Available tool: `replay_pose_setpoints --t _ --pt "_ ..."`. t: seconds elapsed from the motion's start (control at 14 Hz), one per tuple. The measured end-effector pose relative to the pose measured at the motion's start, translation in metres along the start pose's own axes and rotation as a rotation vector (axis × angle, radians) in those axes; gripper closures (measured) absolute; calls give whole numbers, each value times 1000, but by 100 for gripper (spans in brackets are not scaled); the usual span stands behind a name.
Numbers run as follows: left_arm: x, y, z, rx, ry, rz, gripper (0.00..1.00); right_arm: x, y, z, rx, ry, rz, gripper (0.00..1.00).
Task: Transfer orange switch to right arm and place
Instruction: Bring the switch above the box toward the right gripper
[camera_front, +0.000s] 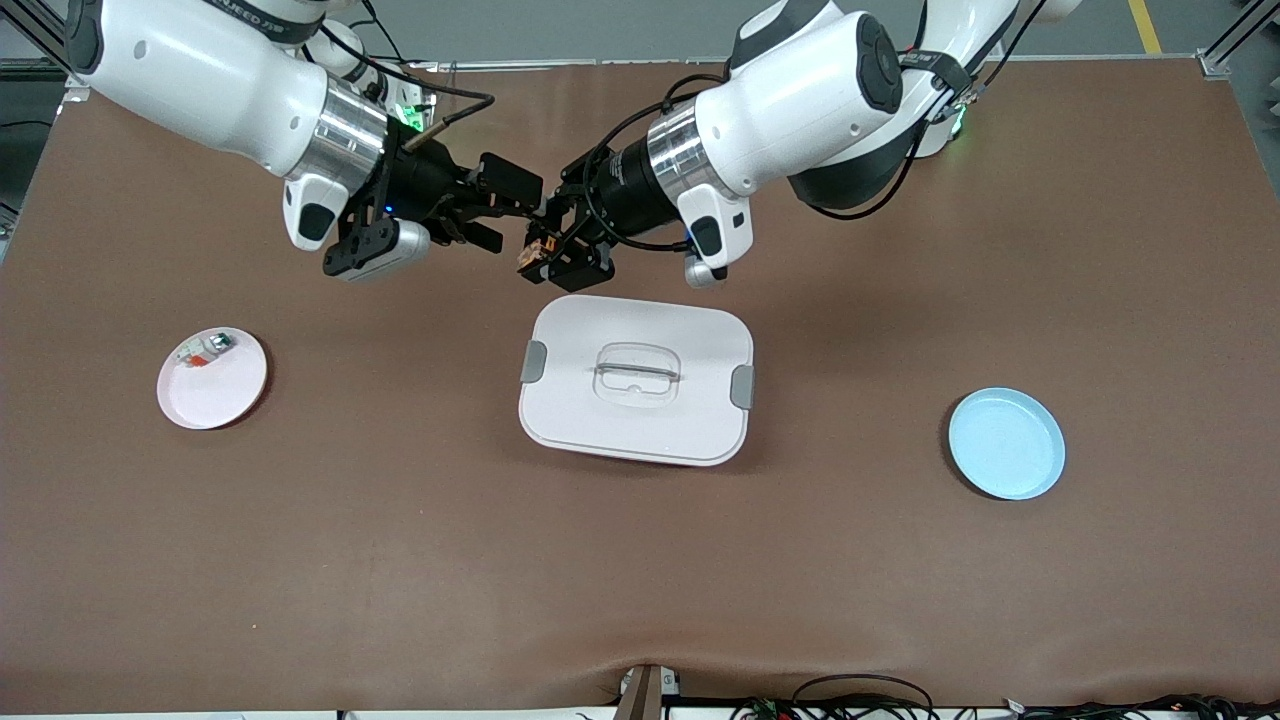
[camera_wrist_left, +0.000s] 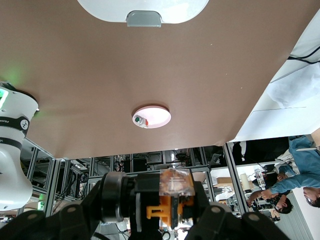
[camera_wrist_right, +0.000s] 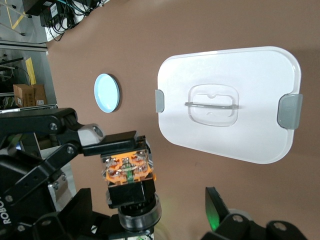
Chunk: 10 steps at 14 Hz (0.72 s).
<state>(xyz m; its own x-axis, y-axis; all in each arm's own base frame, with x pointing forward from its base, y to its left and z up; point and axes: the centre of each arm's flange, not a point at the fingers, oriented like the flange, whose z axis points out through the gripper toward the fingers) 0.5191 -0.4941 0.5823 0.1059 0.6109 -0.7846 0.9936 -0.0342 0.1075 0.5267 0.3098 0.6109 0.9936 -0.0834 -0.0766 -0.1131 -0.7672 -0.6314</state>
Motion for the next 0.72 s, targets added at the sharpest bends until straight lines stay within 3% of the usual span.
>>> replay_pose_setpoints --t 0.36,0.72 --pt "0 0 0 0 0 0 28 5 1 -4 -12 52 21 0" --pt "0 0 0 0 0 0 28 3 -2 -1 -39 71 -2 0"
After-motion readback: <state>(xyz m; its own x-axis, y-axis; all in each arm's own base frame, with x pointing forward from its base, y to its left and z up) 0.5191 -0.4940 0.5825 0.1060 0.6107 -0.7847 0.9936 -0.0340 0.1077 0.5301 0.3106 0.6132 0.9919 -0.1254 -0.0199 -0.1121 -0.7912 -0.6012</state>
